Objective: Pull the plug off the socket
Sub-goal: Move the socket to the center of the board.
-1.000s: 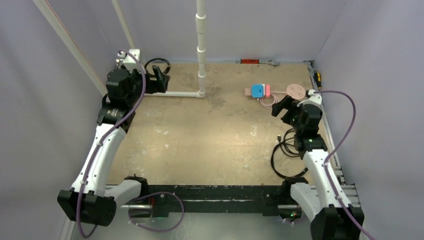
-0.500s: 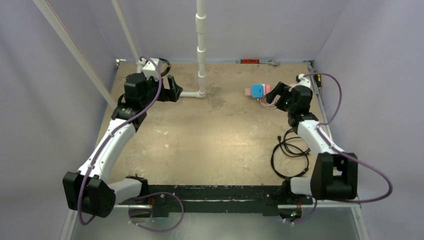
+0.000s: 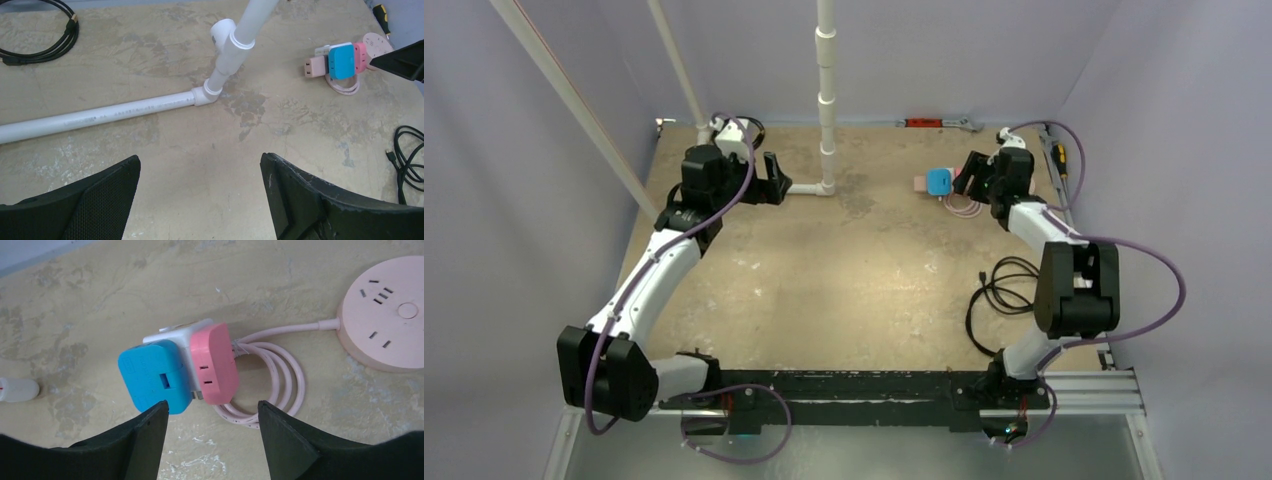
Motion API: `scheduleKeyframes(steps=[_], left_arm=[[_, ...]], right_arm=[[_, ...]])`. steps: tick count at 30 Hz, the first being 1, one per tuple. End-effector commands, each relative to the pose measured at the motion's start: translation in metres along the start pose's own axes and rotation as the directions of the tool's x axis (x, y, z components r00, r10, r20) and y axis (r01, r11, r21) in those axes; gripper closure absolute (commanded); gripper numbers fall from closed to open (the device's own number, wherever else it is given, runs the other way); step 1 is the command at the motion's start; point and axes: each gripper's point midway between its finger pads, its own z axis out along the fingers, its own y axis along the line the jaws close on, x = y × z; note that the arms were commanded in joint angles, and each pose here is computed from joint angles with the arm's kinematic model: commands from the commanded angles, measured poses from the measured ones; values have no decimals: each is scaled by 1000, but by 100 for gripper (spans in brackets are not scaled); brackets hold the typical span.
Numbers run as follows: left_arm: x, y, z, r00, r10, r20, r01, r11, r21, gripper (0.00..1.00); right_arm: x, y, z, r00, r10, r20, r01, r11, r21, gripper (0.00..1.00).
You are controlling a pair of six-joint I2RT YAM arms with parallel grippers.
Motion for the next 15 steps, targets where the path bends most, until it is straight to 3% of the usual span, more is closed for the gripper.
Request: scheduleKeyframes(steps=[1, 15], left_arm=[[-2, -2, 5, 1000, 20, 4, -20, 1000, 17, 10], [8, -4, 13, 999, 8, -39, -7, 999, 43, 10]], right_arm=[[-11, 6, 10, 998, -56, -19, 56, 998, -30, 34], [-4, 9, 31, 993, -112, -45, 113, 994, 8, 46]])
